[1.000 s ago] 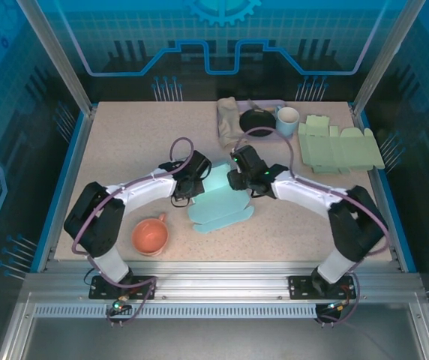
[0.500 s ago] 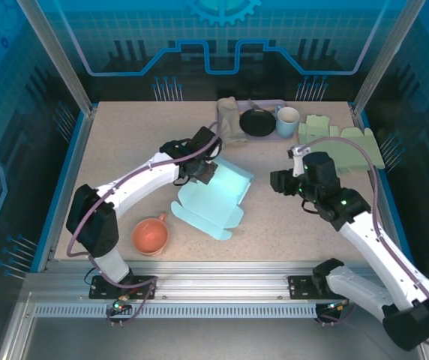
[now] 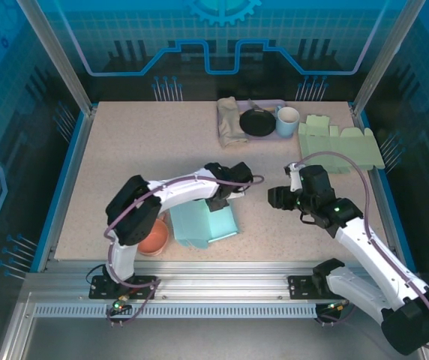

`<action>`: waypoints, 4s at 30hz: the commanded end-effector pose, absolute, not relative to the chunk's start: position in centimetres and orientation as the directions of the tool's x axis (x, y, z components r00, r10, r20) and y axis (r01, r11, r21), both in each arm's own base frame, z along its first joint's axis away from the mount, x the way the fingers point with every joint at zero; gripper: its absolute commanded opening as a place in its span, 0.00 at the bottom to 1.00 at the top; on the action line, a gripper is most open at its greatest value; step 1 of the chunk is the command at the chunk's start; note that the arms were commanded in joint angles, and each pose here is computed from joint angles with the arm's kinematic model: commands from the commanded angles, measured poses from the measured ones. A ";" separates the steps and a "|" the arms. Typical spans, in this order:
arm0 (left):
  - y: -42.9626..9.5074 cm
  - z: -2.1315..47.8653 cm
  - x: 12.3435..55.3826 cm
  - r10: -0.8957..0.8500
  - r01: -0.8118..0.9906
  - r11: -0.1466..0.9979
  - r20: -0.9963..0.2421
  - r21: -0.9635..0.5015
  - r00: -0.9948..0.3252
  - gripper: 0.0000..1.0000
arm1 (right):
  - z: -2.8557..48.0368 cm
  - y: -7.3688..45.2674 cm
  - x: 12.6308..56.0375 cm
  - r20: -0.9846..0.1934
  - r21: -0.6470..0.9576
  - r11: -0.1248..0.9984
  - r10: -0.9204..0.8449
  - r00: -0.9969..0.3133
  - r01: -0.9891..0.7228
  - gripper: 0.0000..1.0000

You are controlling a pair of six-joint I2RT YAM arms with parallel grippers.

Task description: Fold the paper box

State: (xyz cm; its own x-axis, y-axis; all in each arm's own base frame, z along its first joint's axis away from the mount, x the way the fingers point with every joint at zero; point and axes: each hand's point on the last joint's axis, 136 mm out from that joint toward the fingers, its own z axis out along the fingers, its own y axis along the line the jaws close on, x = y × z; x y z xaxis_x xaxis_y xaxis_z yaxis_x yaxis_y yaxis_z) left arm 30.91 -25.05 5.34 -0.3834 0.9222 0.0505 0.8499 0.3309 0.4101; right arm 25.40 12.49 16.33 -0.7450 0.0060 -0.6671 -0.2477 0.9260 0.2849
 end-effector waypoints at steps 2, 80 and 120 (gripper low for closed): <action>-23.4 3.0 31.3 0.914 0.857 0.174 0.244 0.485 -0.324 0.12 | 15.6 13.0 25.2 -0.652 0.343 0.907 0.043 -0.757 -0.243 0.59; -19.0 18.1 24.1 0.134 0.111 0.990 -0.353 0.085 -0.926 0.52 | 17.8 17.3 23.0 -0.688 0.327 0.809 -0.151 -0.710 -0.489 0.60; -21.5 18.4 27.1 0.336 0.295 0.941 -0.378 0.164 -0.863 0.01 | 16.7 17.4 23.2 -0.671 0.290 0.817 -0.198 -0.714 -0.499 0.60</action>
State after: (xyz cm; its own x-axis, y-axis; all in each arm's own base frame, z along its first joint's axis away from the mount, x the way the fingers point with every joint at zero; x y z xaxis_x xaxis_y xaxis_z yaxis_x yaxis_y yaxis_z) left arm 25.65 -21.16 17.05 -0.9117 0.2161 -0.3494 0.1927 0.9761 0.1009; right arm 22.90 17.20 15.80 -0.7393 -0.1763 -0.6498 -0.4749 0.8207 0.3177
